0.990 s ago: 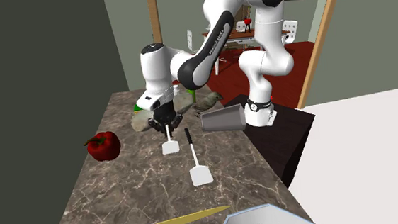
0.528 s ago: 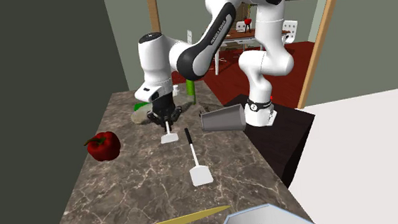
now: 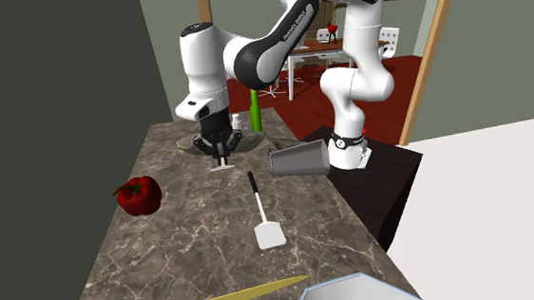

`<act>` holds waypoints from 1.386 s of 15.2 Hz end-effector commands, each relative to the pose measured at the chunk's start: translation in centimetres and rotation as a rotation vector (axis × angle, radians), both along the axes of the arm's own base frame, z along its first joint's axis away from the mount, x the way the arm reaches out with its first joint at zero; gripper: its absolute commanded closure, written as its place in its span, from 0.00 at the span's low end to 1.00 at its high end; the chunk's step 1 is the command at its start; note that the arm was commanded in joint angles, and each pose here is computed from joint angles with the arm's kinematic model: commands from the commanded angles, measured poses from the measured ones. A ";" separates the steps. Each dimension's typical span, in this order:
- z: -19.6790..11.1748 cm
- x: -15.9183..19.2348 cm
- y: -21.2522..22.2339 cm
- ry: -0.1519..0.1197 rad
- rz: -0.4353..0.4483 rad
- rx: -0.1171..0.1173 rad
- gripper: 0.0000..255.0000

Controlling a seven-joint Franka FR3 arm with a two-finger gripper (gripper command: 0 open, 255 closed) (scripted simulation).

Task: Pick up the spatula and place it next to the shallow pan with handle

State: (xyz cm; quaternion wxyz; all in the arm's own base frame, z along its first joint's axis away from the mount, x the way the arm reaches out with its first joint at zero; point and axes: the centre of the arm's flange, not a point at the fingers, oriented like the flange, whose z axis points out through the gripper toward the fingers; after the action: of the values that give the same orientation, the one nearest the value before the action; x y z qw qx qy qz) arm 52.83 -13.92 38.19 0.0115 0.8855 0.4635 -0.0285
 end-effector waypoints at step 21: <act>3.8 18.6 6.8 -0.002 0.001 0.000 1.00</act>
State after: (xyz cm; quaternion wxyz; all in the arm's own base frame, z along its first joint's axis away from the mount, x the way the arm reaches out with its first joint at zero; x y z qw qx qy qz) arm 70.05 -7.92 42.05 0.0125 0.8855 0.4637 -0.0279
